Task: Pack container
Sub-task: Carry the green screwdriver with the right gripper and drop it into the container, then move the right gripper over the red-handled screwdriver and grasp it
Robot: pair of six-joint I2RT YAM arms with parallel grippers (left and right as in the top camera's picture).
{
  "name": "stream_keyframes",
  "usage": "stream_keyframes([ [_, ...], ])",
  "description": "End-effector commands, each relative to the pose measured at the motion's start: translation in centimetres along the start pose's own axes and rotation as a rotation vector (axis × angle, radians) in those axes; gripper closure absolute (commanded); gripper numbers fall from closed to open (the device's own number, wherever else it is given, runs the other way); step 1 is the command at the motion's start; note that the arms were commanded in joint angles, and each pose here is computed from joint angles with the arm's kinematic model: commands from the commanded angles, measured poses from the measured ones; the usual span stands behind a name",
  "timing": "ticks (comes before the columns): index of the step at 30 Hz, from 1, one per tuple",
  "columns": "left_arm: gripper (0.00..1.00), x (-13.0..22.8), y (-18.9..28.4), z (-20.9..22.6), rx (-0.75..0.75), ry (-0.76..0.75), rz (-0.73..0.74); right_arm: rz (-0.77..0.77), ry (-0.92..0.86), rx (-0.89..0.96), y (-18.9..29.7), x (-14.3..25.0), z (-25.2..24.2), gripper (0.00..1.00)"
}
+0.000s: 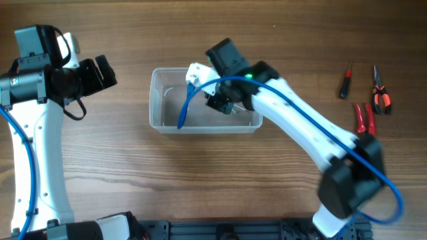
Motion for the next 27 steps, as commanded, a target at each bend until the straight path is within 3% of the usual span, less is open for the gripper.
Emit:
stream_keyframes([
  [1, 0.0, 0.0, -0.1, 0.0, 0.006, -0.016, 0.004, 0.088, 0.041, -0.08, -4.7, 1.5, 0.3, 0.85],
  [5, 0.0, 0.0, -0.1, 0.0, 0.005, -0.016, 0.004, 0.127, 0.029, -0.14, -6.8, 2.4, 0.9, 0.81],
  [8, 0.0, 0.0, -0.1, 0.0, 0.006, -0.016, 0.004, 0.125, 0.018, -0.145, -6.7, 2.3, 0.9, 0.66],
  [15, 0.0, 0.0, -0.1, 0.0, 0.005, -0.016, 0.004, 0.048, -0.151, -0.012, -2.9, 0.0, -0.9, 0.64],
  [16, 0.0, 0.0, -0.1, 0.0, 0.005, -0.016, 0.004, 0.026, -0.209, 0.032, -1.7, -0.5, -1.7, 0.54],
  [17, 0.0, 0.0, -0.1, 0.0, 0.005, -0.016, 0.004, -0.003, -0.274, 0.084, -0.1, -1.0, -2.6, 0.37],
  [18, 0.0, 0.0, -0.1, 0.0, 0.005, -0.016, 0.004, -0.043, -0.347, 0.146, 2.0, -1.5, -3.9, 0.14],
  [22, 0.0, 0.0, -0.1, 0.0, 0.005, -0.016, 0.004, -0.199, -0.596, 0.342, 9.3, -1.2, -9.0, 0.15],
  [24, 0.0, 0.0, -0.1, 0.0, 0.005, -0.016, 0.004, -0.266, -0.76, 0.446, 12.6, 0.5, -12.2, 0.21],
  [27, 0.0, 0.0, -0.1, 0.0, 0.005, -0.016, 0.004, -0.321, -1.02, 0.542, 15.9, 5.0, -17.1, 0.17],
])
Point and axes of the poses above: each gripper's point midway between its finger pads, its own y axis back along the fingers, its own z axis along the line the jaws close on, x = y × z, the point moved 7 cm from there along y, back along the fingers, and after that the axes turned 11 degrees about -y, right-handed, at the moved point
